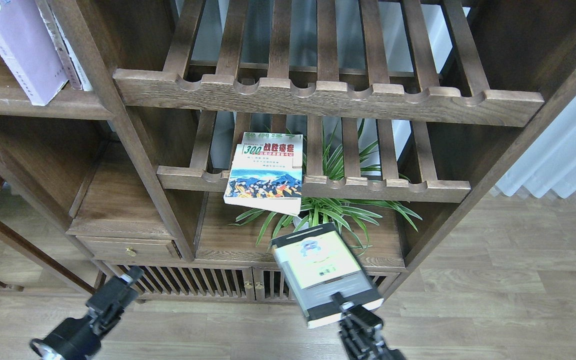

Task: Organize books on shelf
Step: 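Grip the green-cover book with the left gripper beside the right gripper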

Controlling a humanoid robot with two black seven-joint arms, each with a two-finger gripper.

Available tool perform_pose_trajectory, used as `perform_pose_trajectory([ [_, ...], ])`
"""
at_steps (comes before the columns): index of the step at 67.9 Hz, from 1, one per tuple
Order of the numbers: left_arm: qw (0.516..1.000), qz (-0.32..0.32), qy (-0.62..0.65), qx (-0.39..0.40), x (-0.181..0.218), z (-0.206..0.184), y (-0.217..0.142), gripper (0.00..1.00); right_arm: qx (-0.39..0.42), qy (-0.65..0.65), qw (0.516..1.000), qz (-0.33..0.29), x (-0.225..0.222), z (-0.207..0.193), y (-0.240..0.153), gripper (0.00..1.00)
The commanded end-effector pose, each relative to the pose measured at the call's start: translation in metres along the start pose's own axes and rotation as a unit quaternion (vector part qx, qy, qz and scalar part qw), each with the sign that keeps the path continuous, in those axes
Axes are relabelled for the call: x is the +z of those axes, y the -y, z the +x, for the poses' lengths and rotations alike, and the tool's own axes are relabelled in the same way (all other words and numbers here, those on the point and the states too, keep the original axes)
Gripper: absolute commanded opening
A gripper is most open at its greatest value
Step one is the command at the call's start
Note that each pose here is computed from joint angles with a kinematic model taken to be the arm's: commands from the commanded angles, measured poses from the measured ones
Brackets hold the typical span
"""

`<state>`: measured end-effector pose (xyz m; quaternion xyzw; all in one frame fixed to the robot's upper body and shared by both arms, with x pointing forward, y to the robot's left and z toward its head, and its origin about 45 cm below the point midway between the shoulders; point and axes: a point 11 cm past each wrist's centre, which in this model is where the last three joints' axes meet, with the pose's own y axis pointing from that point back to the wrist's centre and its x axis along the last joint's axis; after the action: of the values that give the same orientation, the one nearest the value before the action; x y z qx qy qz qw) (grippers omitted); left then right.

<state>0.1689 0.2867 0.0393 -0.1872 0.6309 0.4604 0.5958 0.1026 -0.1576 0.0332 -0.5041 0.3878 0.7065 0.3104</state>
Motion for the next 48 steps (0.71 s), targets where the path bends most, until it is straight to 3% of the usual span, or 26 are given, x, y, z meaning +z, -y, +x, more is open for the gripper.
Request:
perform_pose_trajectory([
  [1, 1.000, 0.011, -0.024, -0.007, -0.019, -0.001, 0.007, 0.91, -0.002, 0.008, 1.000, -0.018, 0.015, 0.002, 0.009, 0.06],
  [13, 0.998, 0.037, -0.045, -0.022, -0.049, -0.007, 0.025, 0.91, -0.009, 0.026, 0.996, -0.090, 0.059, 0.001, 0.017, 0.06],
  [30, 0.996, 0.065, -0.061, -0.031, -0.077, -0.012, 0.038, 0.89, -0.009, 0.007, 0.994, -0.109, 0.064, 0.001, 0.017, 0.07],
  [48, 0.993, 0.076, -0.075, -0.048, -0.094, -0.022, 0.051, 0.73, -0.006, 0.002, 0.993, -0.122, 0.071, 0.003, 0.014, 0.08],
])
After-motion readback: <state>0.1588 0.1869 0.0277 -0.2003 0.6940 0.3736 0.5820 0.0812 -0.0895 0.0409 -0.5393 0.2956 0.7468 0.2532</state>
